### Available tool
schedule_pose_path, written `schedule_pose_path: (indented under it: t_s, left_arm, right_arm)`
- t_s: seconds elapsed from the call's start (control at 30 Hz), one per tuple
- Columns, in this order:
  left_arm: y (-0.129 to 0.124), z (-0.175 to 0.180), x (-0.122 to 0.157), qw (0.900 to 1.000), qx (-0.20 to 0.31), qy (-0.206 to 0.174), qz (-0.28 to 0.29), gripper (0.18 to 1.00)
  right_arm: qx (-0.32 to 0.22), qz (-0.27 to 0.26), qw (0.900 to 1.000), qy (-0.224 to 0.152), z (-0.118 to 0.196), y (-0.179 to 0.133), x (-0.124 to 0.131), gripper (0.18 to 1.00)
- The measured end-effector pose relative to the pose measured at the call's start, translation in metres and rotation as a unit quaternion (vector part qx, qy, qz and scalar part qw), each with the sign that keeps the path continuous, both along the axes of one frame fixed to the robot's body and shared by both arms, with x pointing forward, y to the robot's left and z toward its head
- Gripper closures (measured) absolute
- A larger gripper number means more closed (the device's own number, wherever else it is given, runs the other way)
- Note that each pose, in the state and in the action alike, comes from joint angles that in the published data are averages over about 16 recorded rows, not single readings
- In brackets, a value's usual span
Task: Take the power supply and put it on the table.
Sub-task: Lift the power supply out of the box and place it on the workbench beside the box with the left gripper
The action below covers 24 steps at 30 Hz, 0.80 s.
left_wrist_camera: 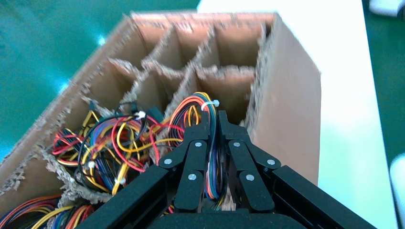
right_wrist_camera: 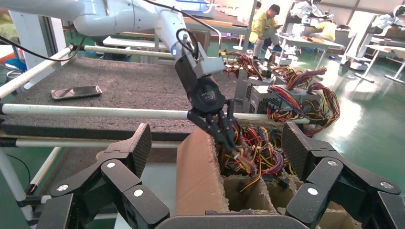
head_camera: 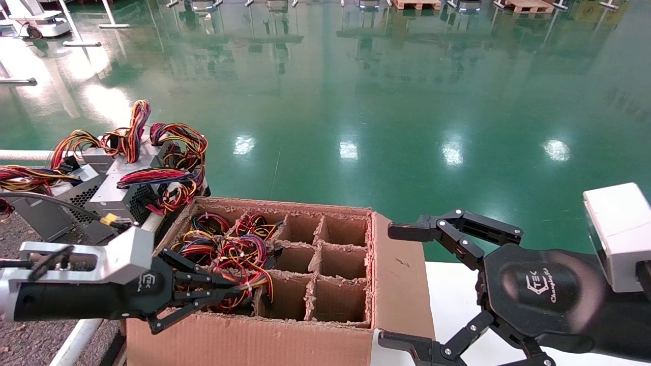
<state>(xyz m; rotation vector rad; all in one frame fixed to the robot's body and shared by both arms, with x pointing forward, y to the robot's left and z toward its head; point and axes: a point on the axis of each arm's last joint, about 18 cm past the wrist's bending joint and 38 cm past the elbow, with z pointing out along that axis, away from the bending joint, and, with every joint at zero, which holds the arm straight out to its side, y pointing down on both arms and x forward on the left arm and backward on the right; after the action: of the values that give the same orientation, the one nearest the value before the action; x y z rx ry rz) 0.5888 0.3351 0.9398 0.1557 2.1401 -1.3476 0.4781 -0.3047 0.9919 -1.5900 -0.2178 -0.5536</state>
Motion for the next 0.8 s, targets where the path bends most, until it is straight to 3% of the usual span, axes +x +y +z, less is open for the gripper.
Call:
schedule_pose_path:
  t_s: [0.33, 0.8]
  left_arm:
    - [0.007, 0.033, -0.008, 0.9965, -0.081, -0.023, -0.002, 0.978]
    - [0.022, 0.148, -0.048, 0.9864, -0.094, -0.134, -0.002, 0.982]
  right_arm:
    - [0.000, 0.000, 1.000, 0.000, 0.000, 0.000, 0.000, 0.178]
    - [0.000, 0.000, 1.000, 0.000, 0.000, 0.000, 0.000, 0.178]
